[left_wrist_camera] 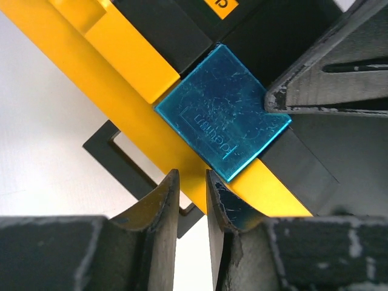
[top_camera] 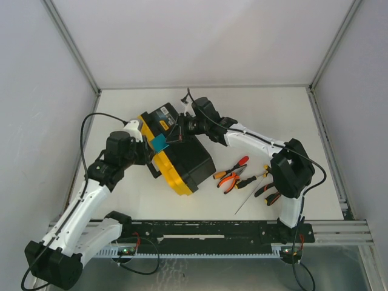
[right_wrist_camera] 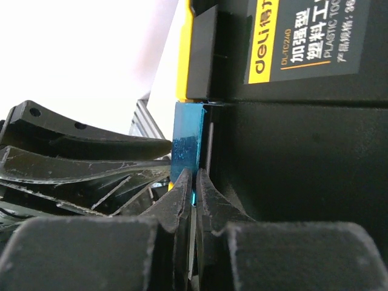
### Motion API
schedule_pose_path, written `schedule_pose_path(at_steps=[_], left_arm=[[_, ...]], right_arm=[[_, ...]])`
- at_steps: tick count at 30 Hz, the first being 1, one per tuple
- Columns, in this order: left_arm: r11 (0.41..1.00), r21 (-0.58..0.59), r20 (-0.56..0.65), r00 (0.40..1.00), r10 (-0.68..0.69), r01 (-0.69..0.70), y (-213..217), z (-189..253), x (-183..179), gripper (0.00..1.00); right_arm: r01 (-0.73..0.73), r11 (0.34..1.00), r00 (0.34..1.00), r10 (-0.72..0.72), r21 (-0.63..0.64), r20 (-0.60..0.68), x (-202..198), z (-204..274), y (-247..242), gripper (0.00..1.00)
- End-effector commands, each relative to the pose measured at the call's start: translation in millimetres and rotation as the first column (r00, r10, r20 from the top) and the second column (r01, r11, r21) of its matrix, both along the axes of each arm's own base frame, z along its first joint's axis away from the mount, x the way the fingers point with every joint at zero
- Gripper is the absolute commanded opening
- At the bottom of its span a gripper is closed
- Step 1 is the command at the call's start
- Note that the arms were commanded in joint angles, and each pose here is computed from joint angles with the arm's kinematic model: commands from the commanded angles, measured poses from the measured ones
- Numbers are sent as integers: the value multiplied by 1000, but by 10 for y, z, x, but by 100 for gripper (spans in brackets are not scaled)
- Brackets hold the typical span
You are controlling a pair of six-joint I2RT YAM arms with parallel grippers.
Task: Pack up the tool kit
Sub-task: Open the toolbox at the center of the board.
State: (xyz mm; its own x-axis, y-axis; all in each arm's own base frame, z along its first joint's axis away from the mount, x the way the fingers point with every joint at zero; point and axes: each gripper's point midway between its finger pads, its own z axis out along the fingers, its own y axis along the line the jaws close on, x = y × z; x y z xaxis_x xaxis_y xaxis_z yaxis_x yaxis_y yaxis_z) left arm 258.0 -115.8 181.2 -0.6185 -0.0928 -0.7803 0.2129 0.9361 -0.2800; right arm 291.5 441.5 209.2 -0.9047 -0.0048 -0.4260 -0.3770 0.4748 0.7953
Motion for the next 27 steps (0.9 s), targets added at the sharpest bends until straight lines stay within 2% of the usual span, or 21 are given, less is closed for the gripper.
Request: schedule_pose_path(at_steps=[1,5,10,12,16,19,23,27], left_arm=[[998,-58,73,997,14,-10,-74,185,69,29],[997,-68,102,993,52,-45,-23,275,88,35],[993,-55,104,989,107,-102,69,297,135,45],[990,-64,102,986,135,-129,115,307,166,46],[965,-119,107,964,244,-232,314,313,233,58],[951,-205,117,959,259,-231,320,348,264,68],[936,-270,82,964,254,-224,234,245,346,69],[905,-388,89,971,224,-173,69,243,408,62]], right_arm=[[-135,915,982,72,381,175,-48,1235,121,0],[-81,930,992,39,358,124,11,991,84,0],[-23,917,999,2,398,53,12,800,43,0],[3,912,999,-22,411,42,29,777,4,0],[40,913,998,-52,405,18,42,708,-81,0],[80,926,996,-84,368,-3,-20,540,-138,0],[83,931,996,-83,356,-16,-107,433,-171,0],[65,933,998,-61,355,-23,-154,405,-156,0]])
